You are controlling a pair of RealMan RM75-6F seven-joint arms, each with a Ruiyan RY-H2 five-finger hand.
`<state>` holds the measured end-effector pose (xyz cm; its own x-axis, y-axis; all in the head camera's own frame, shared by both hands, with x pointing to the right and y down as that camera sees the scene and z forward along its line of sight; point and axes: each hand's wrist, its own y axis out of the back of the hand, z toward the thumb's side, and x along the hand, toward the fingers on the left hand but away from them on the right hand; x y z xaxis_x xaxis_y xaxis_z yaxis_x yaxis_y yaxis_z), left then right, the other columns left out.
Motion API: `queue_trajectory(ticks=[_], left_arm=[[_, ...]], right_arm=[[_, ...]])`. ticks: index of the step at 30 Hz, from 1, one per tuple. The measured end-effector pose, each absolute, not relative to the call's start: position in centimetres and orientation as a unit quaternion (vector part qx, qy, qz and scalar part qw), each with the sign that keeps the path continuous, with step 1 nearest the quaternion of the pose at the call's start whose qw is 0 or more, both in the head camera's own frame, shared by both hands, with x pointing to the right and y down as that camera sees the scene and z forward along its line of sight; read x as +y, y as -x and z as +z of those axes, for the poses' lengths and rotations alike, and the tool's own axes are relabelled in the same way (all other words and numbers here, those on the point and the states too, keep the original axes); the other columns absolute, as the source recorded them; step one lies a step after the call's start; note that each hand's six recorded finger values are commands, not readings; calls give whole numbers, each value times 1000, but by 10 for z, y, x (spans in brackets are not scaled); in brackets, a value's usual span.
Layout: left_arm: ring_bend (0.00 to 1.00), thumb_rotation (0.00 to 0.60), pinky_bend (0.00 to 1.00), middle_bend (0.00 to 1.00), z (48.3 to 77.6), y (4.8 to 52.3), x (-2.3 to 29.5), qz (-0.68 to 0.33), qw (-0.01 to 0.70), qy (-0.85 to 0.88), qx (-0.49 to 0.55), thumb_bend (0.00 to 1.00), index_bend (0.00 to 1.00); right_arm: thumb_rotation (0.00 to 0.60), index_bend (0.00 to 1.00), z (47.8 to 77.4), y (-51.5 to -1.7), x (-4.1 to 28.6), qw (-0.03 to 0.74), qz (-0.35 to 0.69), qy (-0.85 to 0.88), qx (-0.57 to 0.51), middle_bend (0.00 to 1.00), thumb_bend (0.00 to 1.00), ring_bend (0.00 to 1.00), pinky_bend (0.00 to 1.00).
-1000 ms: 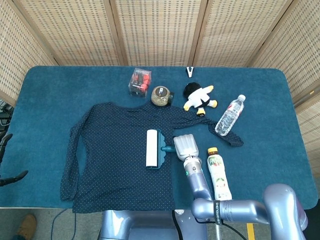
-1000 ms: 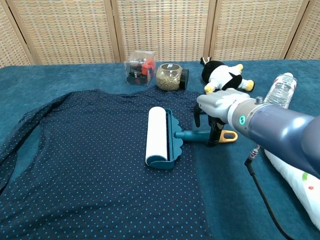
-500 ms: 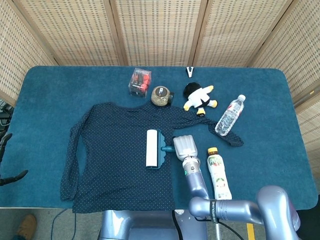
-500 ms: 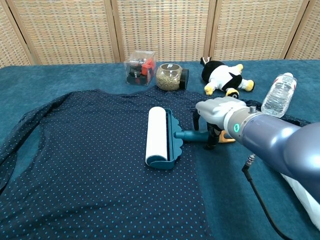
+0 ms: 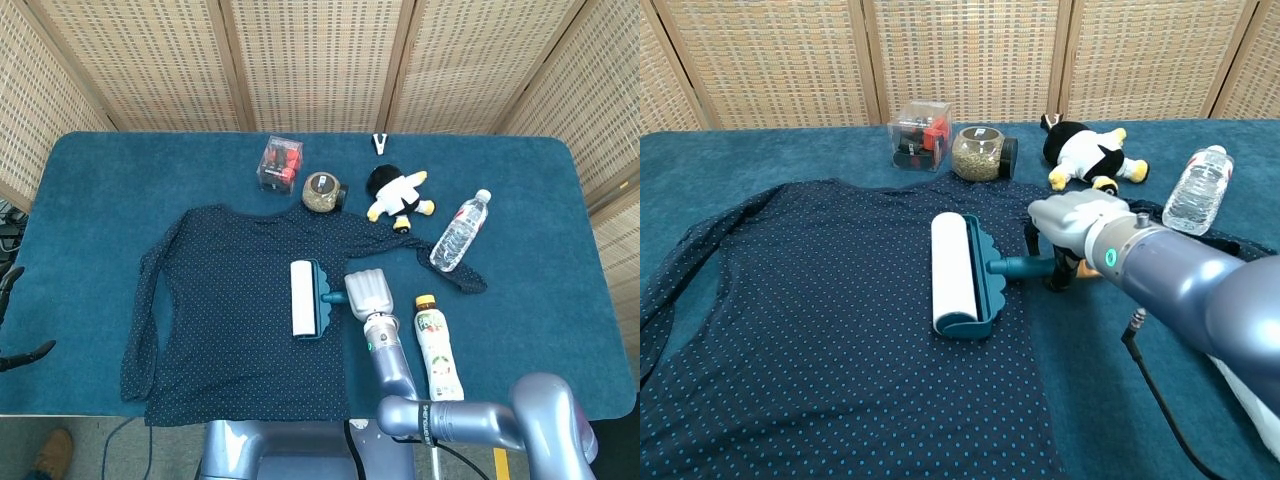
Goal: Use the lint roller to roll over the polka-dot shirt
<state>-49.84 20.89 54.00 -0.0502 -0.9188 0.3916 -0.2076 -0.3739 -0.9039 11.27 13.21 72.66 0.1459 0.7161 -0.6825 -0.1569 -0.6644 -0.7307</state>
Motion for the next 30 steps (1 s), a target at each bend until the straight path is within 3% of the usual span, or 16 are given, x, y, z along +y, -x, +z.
queue_trajectory(ticks=[16, 30], left_arm=[[0, 600, 0, 0, 538, 503, 206, -549, 300, 623, 470, 0, 0], [0, 600, 0, 0, 549, 512, 197, -557, 274, 631, 465, 0, 0]], right_arm=[[600, 733, 670, -50, 92, 453, 598, 638, -174, 1000, 851, 1000, 1000], [600, 745, 682, 41, 112, 502, 610, 607, -89, 1000, 856, 1000, 1000]])
